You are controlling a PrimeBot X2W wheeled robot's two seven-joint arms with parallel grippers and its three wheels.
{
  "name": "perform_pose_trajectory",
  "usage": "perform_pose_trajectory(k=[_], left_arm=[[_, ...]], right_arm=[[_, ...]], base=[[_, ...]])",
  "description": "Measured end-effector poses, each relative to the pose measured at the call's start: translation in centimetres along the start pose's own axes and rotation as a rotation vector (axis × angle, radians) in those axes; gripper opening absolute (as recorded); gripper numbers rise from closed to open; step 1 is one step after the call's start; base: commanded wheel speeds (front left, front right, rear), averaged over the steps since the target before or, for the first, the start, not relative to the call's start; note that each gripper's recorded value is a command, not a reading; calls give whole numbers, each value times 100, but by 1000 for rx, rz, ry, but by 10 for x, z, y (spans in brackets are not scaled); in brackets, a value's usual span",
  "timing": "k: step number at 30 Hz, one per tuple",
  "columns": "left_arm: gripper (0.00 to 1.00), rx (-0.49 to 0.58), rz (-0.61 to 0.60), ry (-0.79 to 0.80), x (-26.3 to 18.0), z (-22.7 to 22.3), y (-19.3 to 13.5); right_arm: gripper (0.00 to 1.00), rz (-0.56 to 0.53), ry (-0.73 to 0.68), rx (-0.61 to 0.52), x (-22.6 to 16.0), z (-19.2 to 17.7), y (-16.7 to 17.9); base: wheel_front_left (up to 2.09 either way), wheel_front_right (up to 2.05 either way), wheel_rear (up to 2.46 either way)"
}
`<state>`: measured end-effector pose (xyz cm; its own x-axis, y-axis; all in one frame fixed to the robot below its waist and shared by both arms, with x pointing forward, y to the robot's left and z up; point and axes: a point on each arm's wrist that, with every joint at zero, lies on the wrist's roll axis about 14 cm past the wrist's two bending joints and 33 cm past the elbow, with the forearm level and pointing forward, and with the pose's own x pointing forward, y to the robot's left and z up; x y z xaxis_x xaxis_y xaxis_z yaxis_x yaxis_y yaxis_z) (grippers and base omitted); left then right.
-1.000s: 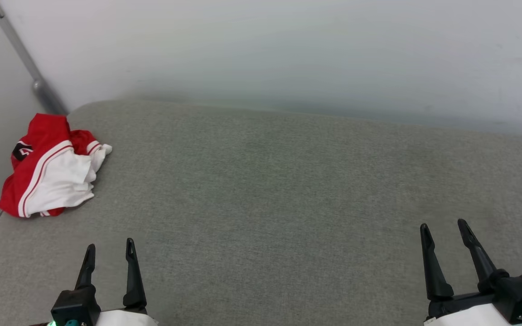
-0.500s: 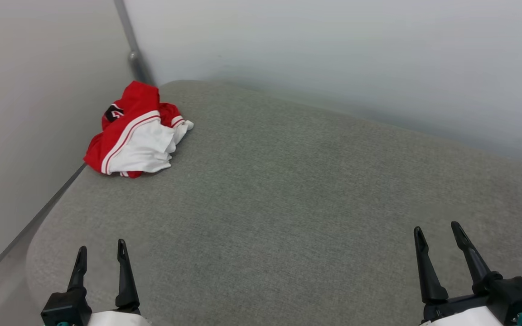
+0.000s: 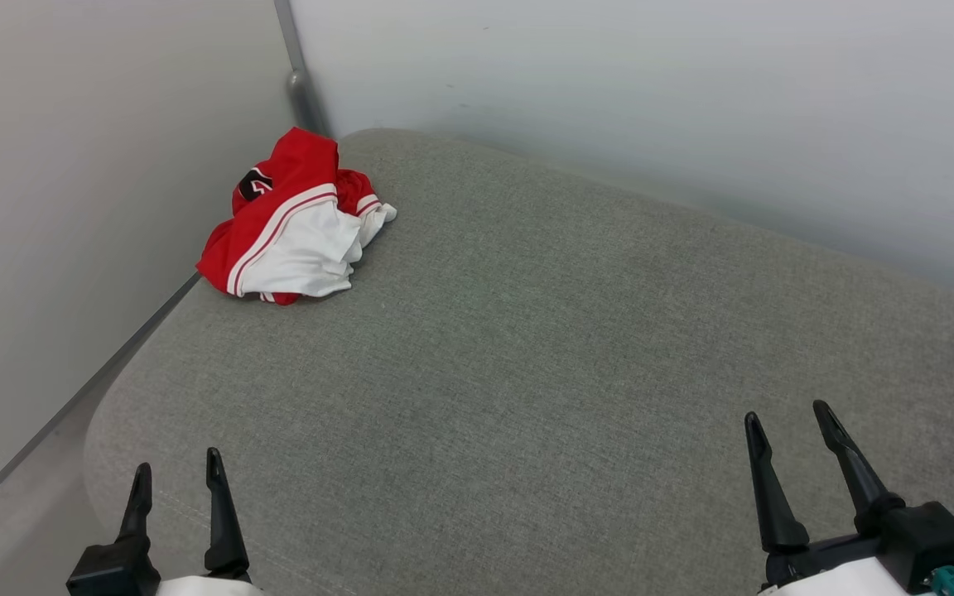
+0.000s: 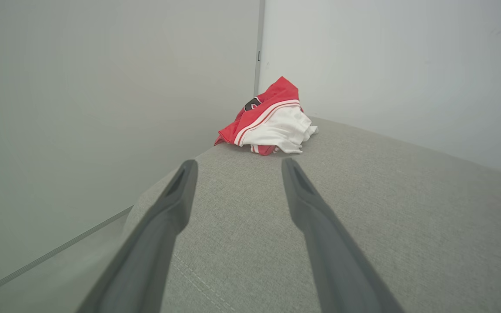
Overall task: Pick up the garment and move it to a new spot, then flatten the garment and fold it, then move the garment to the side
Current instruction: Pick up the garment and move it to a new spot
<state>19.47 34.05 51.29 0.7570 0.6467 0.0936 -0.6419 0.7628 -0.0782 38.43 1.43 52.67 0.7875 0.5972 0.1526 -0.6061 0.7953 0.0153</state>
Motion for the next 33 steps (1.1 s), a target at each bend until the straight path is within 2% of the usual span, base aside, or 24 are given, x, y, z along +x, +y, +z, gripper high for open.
perform_pose_trajectory(k=[4,9,15,22,29,33], left_arm=[[100,-1,-21,4,5,-2,-2],[100,24,-41,-57,40,18,3],[100,-11,-64,-160,109,57,0],[100,31,-96,-227,201,95,-15],[100,47,-92,-180,281,101,-29],[100,76,-118,-77,311,83,-43]], right_arm=[[100,-2,2,-7,0,-1,-1],[100,-14,-6,-22,6,-1,-9],[100,-46,-11,-51,18,-9,-28],[100,-125,11,-92,33,-33,-68],[100,-195,35,-136,41,-60,-105],[100,-219,52,-161,41,-73,-118]], base=[[0,0,0],[0,0,0],[0,0,0],[0,0,0],[0,0,0],[0,0,0]])
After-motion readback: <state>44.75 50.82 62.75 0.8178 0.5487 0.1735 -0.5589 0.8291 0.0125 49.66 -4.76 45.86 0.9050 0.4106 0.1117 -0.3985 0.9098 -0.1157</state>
